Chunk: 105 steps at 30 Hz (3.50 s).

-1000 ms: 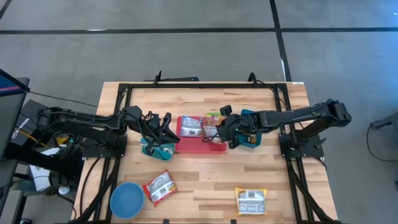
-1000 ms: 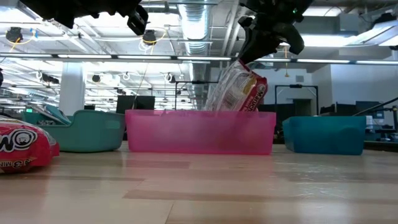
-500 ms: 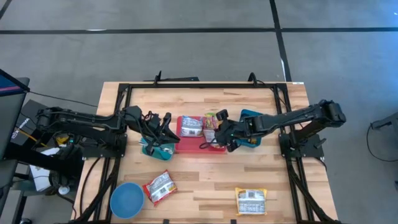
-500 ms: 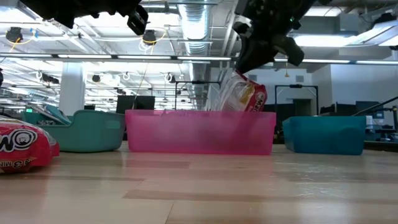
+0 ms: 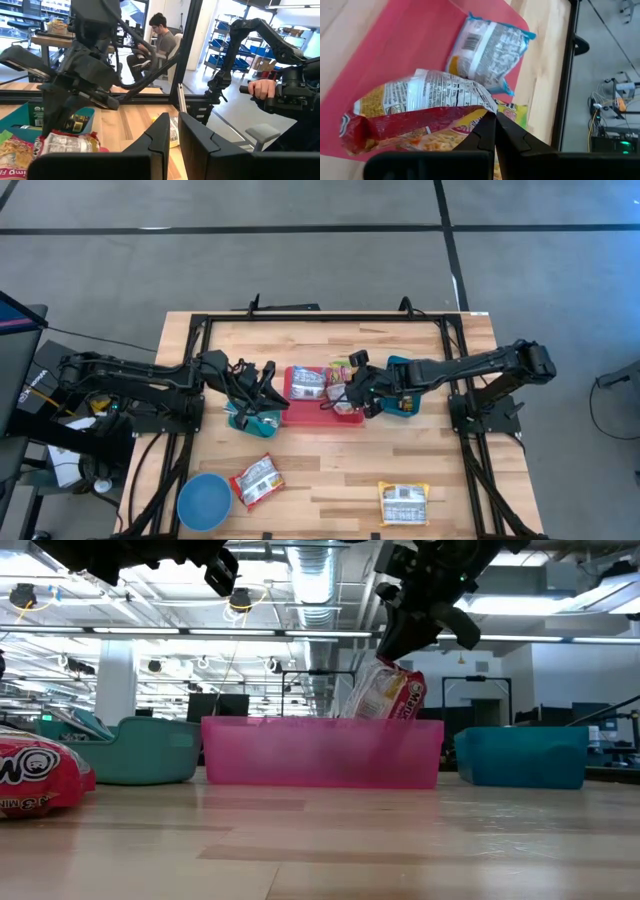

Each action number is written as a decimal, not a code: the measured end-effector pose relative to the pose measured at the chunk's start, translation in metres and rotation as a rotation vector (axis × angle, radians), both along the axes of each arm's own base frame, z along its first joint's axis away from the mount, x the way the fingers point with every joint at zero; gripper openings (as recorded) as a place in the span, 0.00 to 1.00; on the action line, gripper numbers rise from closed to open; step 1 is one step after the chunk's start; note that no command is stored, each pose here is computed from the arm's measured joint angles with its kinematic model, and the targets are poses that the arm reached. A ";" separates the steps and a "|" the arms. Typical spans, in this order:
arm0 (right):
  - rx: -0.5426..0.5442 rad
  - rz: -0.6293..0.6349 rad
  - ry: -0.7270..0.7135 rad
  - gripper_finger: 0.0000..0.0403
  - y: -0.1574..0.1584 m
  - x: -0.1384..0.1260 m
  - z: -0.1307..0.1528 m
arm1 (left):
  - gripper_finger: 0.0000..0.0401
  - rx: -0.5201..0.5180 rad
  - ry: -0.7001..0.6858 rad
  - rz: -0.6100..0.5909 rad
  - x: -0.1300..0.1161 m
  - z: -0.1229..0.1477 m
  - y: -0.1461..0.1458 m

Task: Pick & Place Food Item
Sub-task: Put the red noodle pack into the red bin

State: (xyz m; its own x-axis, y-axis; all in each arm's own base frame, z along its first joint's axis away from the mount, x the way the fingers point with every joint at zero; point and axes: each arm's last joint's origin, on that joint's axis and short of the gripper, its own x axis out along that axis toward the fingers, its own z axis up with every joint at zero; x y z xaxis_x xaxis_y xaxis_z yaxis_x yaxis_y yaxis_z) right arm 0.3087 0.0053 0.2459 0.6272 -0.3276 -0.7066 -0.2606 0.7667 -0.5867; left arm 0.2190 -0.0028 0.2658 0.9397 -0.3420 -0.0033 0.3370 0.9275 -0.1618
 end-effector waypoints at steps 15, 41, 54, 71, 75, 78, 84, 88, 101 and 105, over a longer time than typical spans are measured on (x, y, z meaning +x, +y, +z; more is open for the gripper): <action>-0.009 -0.029 0.032 0.17 -0.007 -0.002 -0.002 | 0.08 0.000 0.000 0.000 0.000 0.000 0.000; -0.231 -0.162 0.146 0.20 -0.013 -0.013 -0.005 | 0.08 0.000 0.000 0.000 0.000 0.000 0.000; -0.031 -0.402 -0.013 0.20 -0.013 -0.034 0.015 | 0.08 0.000 0.001 0.000 0.000 0.000 0.000; 0.816 -0.802 -0.148 0.20 0.004 -0.050 0.026 | 0.08 0.003 -0.001 0.000 0.000 0.000 0.000; 0.812 -0.830 -0.097 0.20 0.013 -0.046 0.016 | 0.08 0.003 0.000 0.000 0.000 0.000 0.000; 0.806 -0.834 -0.072 0.20 0.018 -0.043 0.011 | 0.08 0.003 -0.001 0.000 0.000 0.000 0.000; 0.799 -0.865 -0.049 0.20 0.019 -0.042 0.005 | 0.08 0.001 0.001 0.000 0.000 0.000 0.000; 0.749 -0.876 -0.074 0.20 0.022 -0.044 -0.002 | 0.08 0.001 0.001 0.000 0.000 0.000 0.000; 0.804 -0.845 -0.168 0.20 0.031 -0.058 -0.020 | 0.08 0.000 0.001 0.000 0.000 0.000 0.000; 0.791 -0.848 -0.173 0.20 0.032 -0.064 -0.024 | 0.08 0.000 0.001 -0.002 0.000 0.000 0.000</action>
State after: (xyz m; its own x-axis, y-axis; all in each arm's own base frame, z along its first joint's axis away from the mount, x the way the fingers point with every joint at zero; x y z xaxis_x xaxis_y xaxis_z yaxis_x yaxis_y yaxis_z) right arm 0.2446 0.0374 0.2222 0.5271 -0.1941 -0.8273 0.5455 0.8238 0.1542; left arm 0.2190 -0.0033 0.2658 0.9390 -0.3438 -0.0042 0.3386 0.9268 -0.1621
